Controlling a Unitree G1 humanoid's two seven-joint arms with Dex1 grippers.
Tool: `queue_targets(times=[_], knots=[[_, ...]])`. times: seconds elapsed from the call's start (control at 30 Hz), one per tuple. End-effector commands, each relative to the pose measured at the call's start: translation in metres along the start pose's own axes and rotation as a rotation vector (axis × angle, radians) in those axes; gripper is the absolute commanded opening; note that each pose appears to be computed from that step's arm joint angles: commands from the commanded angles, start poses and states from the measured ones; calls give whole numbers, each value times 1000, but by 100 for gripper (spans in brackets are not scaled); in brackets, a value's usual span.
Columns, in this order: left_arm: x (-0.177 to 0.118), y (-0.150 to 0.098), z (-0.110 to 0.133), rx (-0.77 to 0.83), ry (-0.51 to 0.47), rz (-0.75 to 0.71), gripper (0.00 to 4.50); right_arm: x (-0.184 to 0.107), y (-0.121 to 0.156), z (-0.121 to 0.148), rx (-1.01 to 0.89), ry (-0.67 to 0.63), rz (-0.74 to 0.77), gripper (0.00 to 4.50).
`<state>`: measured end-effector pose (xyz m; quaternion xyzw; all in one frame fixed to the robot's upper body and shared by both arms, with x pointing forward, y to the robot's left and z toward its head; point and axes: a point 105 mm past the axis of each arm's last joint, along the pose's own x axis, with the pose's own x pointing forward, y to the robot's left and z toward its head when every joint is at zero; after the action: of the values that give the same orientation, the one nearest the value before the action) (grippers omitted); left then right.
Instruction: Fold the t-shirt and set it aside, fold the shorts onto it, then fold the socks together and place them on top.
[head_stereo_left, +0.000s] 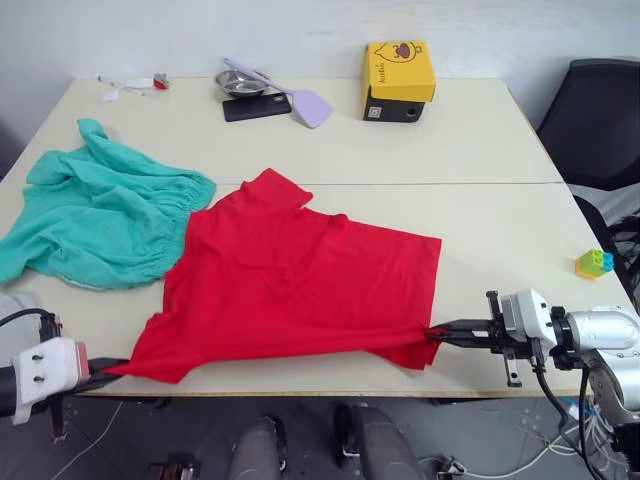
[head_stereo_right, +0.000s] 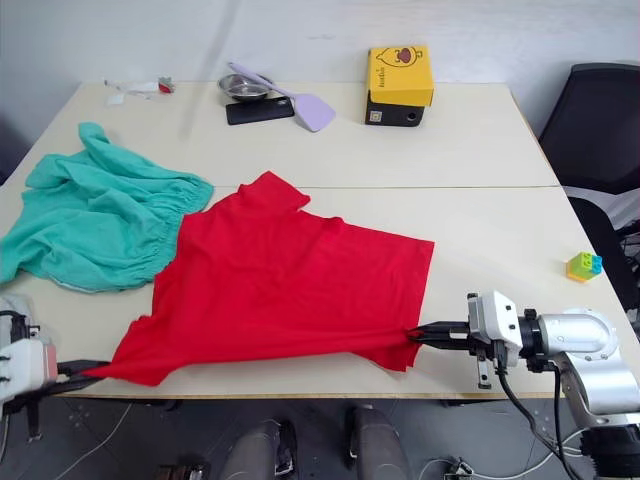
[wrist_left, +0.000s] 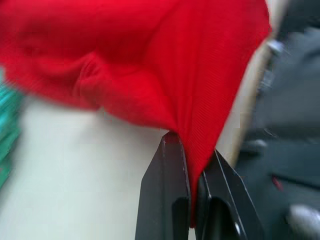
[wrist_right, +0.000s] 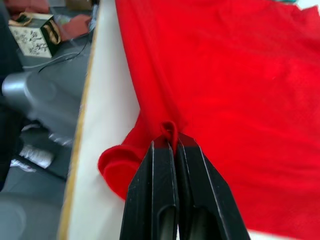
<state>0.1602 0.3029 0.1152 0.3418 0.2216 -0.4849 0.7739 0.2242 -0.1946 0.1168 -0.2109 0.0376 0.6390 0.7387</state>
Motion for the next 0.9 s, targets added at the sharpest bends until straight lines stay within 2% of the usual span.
queue_targets(times=[0.03, 0.17, 0.4, 0.47, 0.57, 0.73, 0.9], knots=[[0, -18, 1, -12, 6, -99, 3, -10, 11, -5, -36, 61, 57, 0], [4, -36, -1, -88, 18, -195, 3, -16, 28, -24, -1, 156, 135, 0], [8, -34, 11, -155, -13, -238, 3, -19, 15, -26, -20, 174, 99, 0], [7, -32, 14, -175, -19, -247, 3, -19, 11, -23, -18, 163, 86, 0], [4, -20, 26, -266, -79, -215, 3, -21, 5, -20, 7, 147, 56, 0], [-7, -10, 27, -361, -43, -238, 3, -26, -9, -16, 61, 124, -17, 0], [-8, 2, 26, -462, -18, -265, 3, -21, -12, -17, 142, 133, -26, 0]])
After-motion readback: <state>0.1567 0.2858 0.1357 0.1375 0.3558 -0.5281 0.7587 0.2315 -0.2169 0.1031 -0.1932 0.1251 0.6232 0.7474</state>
